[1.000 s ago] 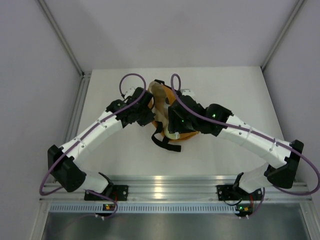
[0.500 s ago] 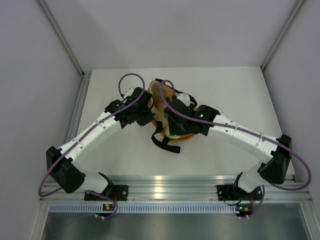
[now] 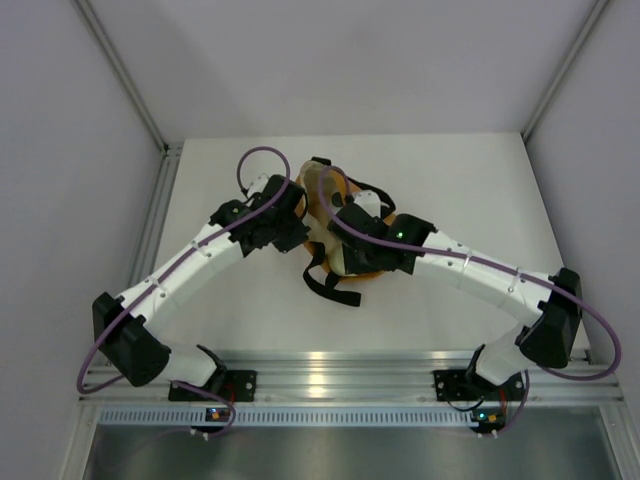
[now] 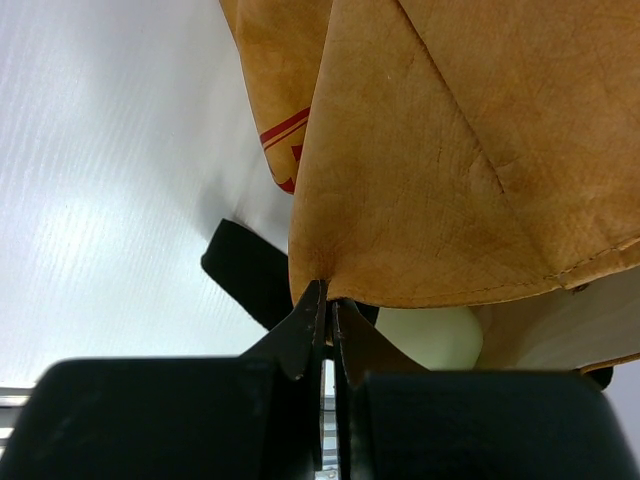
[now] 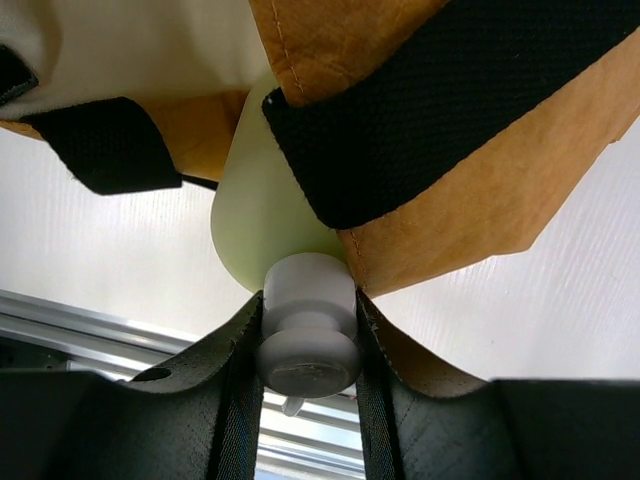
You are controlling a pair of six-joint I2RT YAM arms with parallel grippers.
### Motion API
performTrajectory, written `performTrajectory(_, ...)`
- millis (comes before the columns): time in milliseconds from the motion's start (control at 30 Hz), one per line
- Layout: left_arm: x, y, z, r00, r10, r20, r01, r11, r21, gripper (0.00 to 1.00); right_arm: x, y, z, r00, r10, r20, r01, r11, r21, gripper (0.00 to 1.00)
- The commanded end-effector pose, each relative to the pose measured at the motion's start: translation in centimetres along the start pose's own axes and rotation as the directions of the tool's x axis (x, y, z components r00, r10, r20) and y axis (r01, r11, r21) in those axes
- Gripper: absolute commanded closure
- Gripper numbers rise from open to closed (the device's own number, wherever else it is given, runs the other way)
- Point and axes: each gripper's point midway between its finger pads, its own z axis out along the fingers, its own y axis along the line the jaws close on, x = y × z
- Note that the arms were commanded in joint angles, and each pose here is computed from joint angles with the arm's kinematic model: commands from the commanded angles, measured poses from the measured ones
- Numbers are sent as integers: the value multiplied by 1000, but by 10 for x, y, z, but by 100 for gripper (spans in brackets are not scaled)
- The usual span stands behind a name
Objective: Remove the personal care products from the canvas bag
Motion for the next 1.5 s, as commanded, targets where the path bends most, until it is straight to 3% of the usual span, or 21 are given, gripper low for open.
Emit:
performTrajectory(0,-12,-23,-30,999,-40,29,36,991,130,100,-21,3,-7,996,1,88,-1,1000,-6,90)
performTrajectory(33,-12,-23,-30,999,-40,29,36,991,128,100,-22,4,-6,996,-5,89,5,1000,-4,92)
performTrajectory(67,-13,-23,-30,999,-41,30,37,991,131,100,-23,5,-7,996,-6,91,7,1000,-8,87)
performTrajectory(100,-12,-23,-30,999,-40,26,36,991,131,100,-24,4,-6,996,-3,94,4,1000,-4,77)
performTrajectory(133,-12,-24,-30,999,-40,26,36,991,131,100,-25,4,-7,995,2,98,-2,1000,-2,61)
performTrajectory(367,-11,-24,-29,999,-41,24,37,991,129,100,-36,0,-7,992,11,127,-14,1000,18,67)
performTrajectory(533,-12,-24,-29,999,-41,24,38,991,130,100,-43,-1,-8,989,24,145,-27,999,20,57)
performTrajectory(700,-11,-23,-28,999,-42,20,40,991,125,100,-48,-1,-6,988,24,151,-28,999,23,54)
performTrajectory(900,-11,-23,-27,999,-43,22,40,991,125,100,-49,3,-2,988,22,152,-25,1000,16,63)
performTrajectory(933,-11,-23,-28,999,-41,22,38,991,126,100,-49,3,-1,989,21,148,-23,1000,16,70)
performTrajectory(1200,-12,-22,-28,999,-42,28,38,992,124,100,-54,12,-14,989,33,147,-26,999,-48,100)
performTrajectory(1467,-10,-22,-25,999,-43,22,40,992,117,100,-80,32,-60,979,-1,202,32,988,-150,100)
